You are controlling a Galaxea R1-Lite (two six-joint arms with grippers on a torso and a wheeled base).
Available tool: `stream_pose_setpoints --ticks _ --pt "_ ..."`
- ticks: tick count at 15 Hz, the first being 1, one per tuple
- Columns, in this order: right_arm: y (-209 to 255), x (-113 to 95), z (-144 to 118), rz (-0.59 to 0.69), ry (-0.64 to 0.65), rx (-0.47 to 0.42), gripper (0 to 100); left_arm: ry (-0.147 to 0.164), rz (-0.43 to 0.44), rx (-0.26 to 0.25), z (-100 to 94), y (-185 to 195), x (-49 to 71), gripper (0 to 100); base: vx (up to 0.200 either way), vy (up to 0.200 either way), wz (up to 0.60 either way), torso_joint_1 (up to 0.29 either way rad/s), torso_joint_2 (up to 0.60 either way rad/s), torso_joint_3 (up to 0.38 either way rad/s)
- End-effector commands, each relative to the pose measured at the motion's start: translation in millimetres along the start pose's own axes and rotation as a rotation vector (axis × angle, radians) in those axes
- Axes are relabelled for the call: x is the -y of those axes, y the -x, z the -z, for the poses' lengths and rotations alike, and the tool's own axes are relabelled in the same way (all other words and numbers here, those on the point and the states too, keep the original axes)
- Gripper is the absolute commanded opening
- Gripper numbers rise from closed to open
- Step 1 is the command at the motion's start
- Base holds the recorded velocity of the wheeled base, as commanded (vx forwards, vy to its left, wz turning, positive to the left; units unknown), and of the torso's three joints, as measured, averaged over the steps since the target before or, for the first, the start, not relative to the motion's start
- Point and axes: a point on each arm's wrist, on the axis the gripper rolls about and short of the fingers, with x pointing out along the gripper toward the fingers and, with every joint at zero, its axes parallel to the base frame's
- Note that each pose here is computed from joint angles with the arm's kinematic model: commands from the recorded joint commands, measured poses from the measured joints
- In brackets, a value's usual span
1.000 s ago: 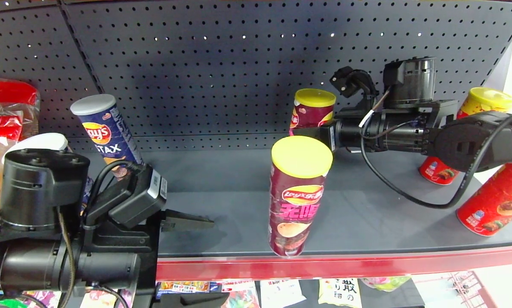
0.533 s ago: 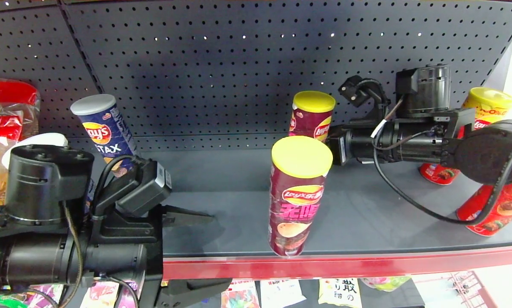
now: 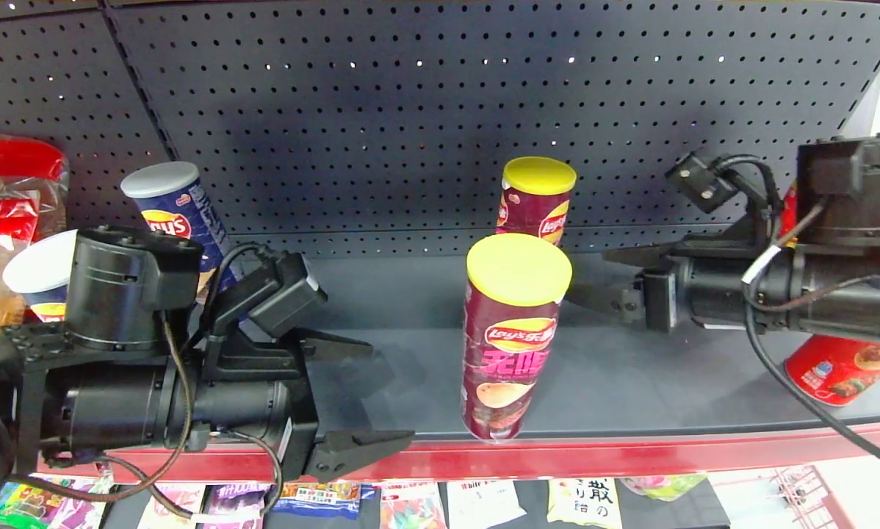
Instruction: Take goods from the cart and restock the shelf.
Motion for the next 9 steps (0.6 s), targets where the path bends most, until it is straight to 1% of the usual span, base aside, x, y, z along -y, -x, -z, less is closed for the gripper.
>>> stream_pose_setpoints --ticks 1,2,4,6,7,9 --pt "51 -16 11 0.007 0.008 0.052 100 0.007 0.005 -0.015 1.3 -6 -3.3 100 0.000 0.000 0.00 0.000 0.00 0.000" --pt "71 -23 21 0.007 0.015 0.070 100 0.012 0.002 -0.023 2.5 -9 -5.1 100 0.000 0.000 0.00 0.000 0.00 0.000" --pt "100 -33 31 0.011 0.033 0.118 100 0.020 -0.011 -0.043 6.0 -12 -6.4 100 0.000 0.000 0.00 0.000 0.00 0.000" --pt "132 -43 43 0.022 0.056 0.188 100 0.025 -0.002 -0.065 10.0 -19 -8.3 100 0.000 0.000 0.00 0.000 0.00 0.000" --pt "148 -48 51 0.039 0.065 0.223 100 0.023 -0.005 -0.071 10.8 -22 -9.7 100 0.000 0.000 0.00 0.000 0.00 0.000" --pt "170 -56 76 0.057 0.074 0.263 100 0.010 -0.008 -0.095 15.1 -27 -12.3 100 0.000 0.000 0.00 0.000 0.00 0.000"
